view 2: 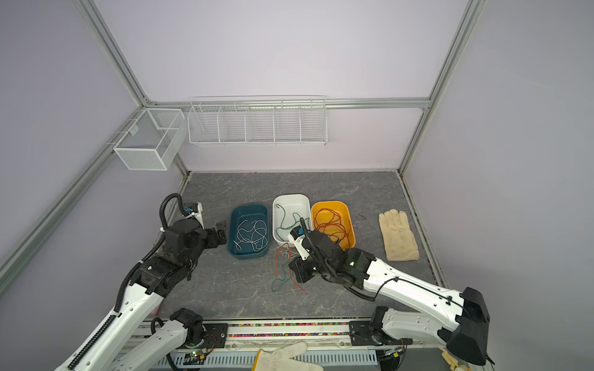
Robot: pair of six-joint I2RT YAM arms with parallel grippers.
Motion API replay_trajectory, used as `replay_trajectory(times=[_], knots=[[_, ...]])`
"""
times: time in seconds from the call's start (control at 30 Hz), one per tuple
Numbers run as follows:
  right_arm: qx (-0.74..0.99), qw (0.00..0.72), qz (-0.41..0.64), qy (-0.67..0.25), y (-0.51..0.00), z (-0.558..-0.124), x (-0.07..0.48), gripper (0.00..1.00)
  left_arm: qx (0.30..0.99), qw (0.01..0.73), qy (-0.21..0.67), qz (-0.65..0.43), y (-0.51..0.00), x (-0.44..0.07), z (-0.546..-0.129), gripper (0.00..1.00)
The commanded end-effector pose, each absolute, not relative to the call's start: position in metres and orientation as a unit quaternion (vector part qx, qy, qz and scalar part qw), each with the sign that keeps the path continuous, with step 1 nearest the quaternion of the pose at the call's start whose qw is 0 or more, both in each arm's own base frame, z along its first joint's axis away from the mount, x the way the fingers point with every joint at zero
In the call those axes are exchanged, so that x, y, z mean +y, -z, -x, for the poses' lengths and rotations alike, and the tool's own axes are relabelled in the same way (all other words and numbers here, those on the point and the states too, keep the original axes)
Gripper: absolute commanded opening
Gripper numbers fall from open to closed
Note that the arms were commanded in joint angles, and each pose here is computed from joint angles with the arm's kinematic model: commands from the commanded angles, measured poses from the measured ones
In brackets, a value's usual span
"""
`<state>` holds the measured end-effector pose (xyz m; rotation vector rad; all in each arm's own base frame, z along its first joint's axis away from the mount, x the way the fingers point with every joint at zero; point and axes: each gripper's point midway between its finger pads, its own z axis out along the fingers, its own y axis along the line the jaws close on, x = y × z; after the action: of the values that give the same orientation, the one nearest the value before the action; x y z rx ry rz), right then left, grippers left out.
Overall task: Untangle the cables
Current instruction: 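Lift the red wire with the right gripper and drop it into the yellow tub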
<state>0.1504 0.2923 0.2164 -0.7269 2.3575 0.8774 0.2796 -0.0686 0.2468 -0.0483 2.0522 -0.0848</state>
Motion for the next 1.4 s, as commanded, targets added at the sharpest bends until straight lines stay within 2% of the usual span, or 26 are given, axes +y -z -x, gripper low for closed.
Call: replay_trajectory(times=[0.0, 0.2, 0.47, 0.67, 0.93, 1.13, 1.37], knots=[[0.86, 0.288, 0.285, -0.311, -0.251, -0.147, 0.276, 0.07, 0.852, 0.521, 0.048, 0.027, -0.255, -0.071, -0.281, 0.99], [0.836, 0.348, 0.285, -0.313, -0.305, -0.15, 0.26, 0.07, 0.855, 0.516, 0.05, 0.024, -0.252, -0.073, -0.281, 0.99], [0.828, 0.393, 0.267, -0.298, -0.339, -0.16, 0.241, 0.06, 0.857, 0.513, 0.047, 0.022, -0.25, -0.073, -0.282, 0.99], [0.833, 0.428, 0.217, -0.275, -0.351, -0.19, 0.214, 0.06, 0.858, 0.512, 0.046, 0.021, -0.249, -0.073, -0.282, 0.99], [0.855, 0.415, 0.152, -0.27, -0.328, -0.239, 0.198, 0.06, 0.859, 0.51, 0.045, 0.019, -0.246, -0.074, -0.282, 0.99], [0.884, 0.381, 0.066, -0.265, -0.282, -0.288, 0.177, 0.06, 0.859, 0.509, 0.045, 0.017, -0.246, -0.075, -0.282, 0.99], [0.895, 0.36, 0.037, -0.263, -0.25, -0.325, 0.177, 0.06, 0.859, 0.509, 0.046, 0.015, -0.245, -0.075, -0.283, 0.99]])
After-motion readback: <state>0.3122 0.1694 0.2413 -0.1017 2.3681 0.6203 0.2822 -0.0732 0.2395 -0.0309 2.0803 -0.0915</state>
